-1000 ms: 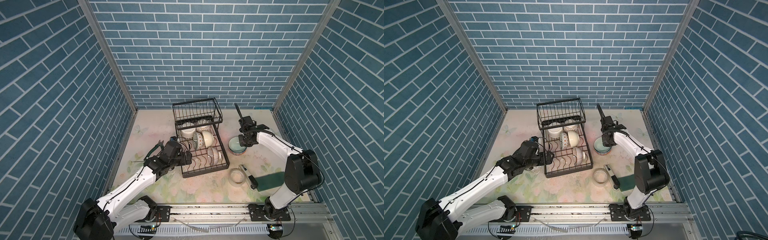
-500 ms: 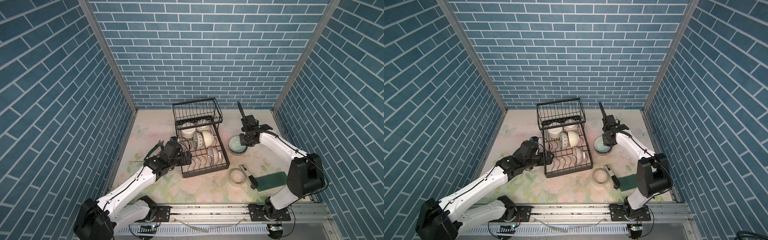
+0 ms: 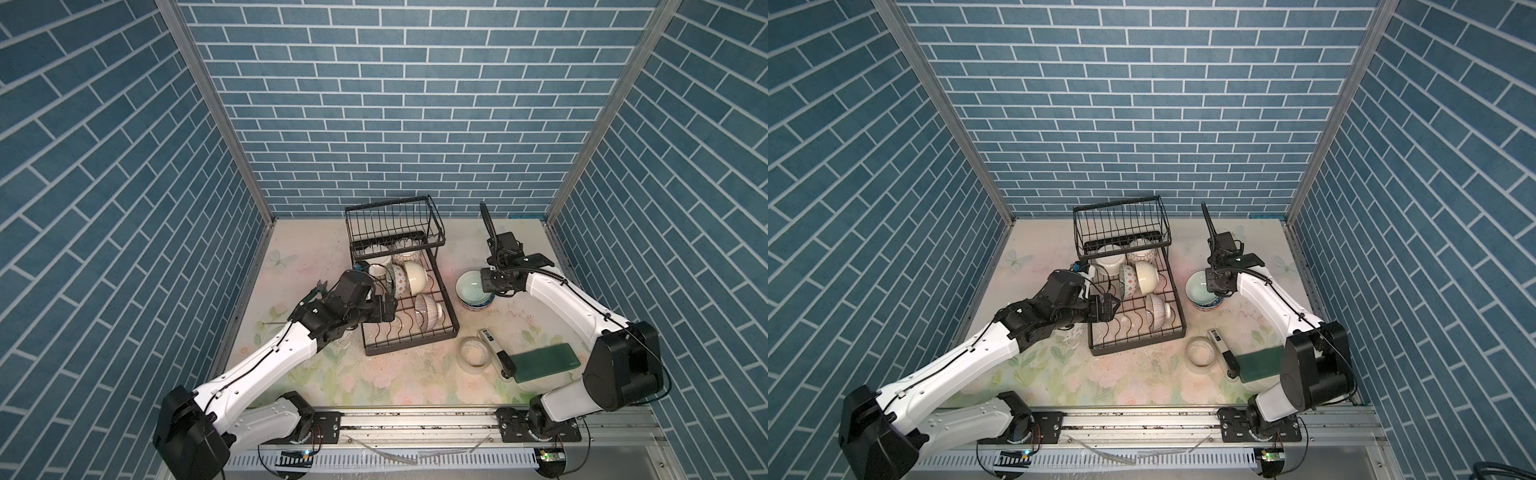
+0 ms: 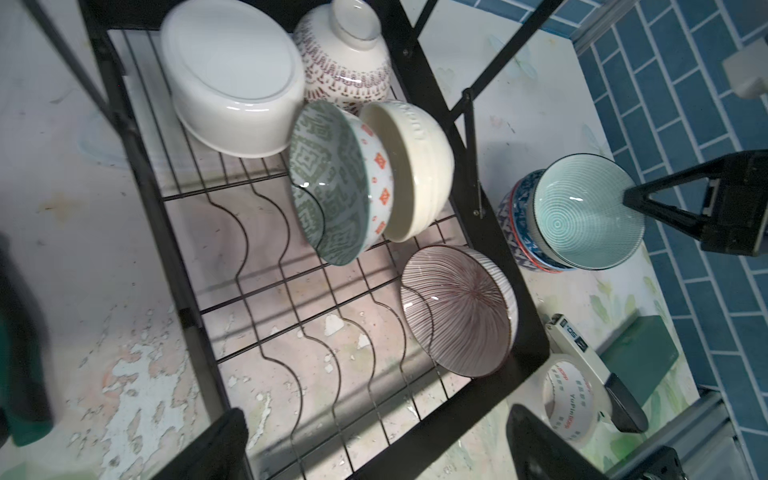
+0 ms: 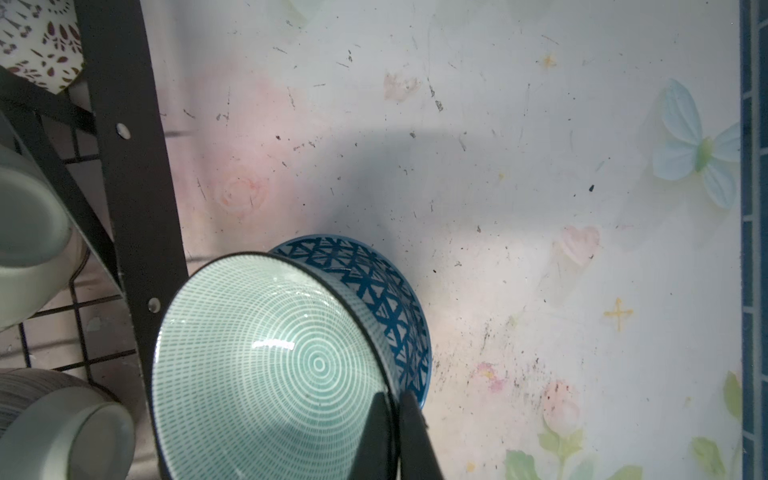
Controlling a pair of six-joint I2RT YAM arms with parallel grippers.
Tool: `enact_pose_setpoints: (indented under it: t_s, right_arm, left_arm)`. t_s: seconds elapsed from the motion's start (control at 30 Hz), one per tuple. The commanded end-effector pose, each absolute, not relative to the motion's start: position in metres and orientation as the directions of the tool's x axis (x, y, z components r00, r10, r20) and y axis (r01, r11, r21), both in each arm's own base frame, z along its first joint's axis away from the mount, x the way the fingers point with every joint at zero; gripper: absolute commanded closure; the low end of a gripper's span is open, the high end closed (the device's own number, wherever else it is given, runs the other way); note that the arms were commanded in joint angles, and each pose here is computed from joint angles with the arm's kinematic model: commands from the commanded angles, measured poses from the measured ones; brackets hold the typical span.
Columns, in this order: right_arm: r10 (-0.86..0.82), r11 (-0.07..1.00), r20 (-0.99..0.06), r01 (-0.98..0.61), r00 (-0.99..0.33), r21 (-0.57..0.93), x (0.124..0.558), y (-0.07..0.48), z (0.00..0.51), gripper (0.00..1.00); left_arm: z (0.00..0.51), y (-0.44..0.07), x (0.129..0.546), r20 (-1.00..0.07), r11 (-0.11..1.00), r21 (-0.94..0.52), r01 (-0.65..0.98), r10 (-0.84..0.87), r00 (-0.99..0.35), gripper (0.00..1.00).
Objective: Load the bowls into the dish rack
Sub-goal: 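Lift the teal striped bowl with the right gripper while the left gripper approaches, then grasp the teal striped bowl rim with the left gripper beside the right gripper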
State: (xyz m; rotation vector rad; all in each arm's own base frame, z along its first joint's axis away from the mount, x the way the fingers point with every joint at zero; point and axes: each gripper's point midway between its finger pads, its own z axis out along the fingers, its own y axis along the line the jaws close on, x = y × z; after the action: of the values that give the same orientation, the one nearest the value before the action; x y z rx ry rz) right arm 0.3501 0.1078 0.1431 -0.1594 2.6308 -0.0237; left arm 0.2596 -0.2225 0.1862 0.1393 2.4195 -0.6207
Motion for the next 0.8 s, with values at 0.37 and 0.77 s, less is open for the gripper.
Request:
enact_pose_setpoints:
  t_s: [0.37, 0.77]
  right_arm:
    - [-0.063, 0.996, -0.585, -0.088, -0.809, 0.014, 0.341, 0.106, 0.176, 1.0]
    - [-0.055, 0.995, -0.612, -0.094, -0.789, 0.032, 0.338, 0.107, 0.186, 1.0]
  left_arm:
    - [0.203, -0.316, 0.279, -0.616, 0.826, -0.423, 0.374, 0.041, -0.787, 0.06]
    - [0.196, -0.384, 0.305, -0.58, 0.79, -0.479, 0.382, 0.041, -0.813, 0.13]
